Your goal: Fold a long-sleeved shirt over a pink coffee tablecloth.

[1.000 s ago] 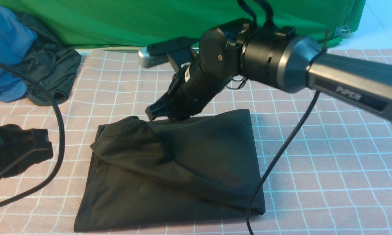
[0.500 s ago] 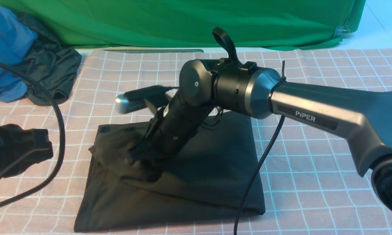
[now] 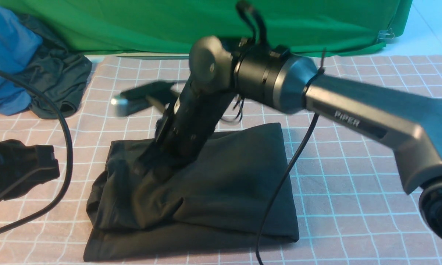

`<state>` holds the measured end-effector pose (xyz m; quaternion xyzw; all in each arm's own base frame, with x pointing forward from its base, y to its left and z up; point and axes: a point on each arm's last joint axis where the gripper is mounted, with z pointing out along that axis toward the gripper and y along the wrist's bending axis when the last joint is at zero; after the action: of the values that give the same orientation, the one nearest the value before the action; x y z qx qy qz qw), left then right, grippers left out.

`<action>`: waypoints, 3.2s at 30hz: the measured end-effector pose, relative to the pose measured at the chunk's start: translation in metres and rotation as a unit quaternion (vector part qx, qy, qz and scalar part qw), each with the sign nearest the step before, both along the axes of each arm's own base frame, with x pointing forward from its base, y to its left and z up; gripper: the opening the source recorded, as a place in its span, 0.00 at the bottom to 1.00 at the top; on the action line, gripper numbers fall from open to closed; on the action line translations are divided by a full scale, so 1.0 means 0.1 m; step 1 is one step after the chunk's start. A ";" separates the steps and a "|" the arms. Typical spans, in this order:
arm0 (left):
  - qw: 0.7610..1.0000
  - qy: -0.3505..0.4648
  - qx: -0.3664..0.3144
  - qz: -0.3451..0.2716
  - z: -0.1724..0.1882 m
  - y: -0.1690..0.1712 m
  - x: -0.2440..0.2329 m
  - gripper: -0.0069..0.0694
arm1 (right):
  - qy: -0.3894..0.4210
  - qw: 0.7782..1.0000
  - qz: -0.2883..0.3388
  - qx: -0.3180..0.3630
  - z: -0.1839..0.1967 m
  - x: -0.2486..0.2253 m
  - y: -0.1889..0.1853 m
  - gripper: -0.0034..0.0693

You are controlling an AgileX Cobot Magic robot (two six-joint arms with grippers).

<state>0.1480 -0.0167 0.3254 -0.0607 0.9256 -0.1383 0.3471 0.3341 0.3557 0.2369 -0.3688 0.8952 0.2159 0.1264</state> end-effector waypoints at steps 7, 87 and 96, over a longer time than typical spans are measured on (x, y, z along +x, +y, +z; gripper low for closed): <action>1.000 0.003 0.000 -0.001 0.00 0.00 0.00 0.11 | 0.009 0.996 -0.023 -0.089 -0.09 0.11 -0.21 0.10; 0.988 0.147 0.056 0.003 -0.97 0.14 1.33 0.52 | -0.004 0.986 0.030 -0.161 0.31 -0.55 -1.10 0.10; 0.990 0.117 -0.071 -0.035 -0.64 -0.44 1.17 0.36 | -0.020 0.980 -0.058 -0.189 0.31 -0.20 -1.55 0.10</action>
<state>0.2654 -0.0603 0.2613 -0.0680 0.9492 -0.2077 0.2263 0.3146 0.2005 0.2683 -0.3378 0.9370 0.0275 0.0845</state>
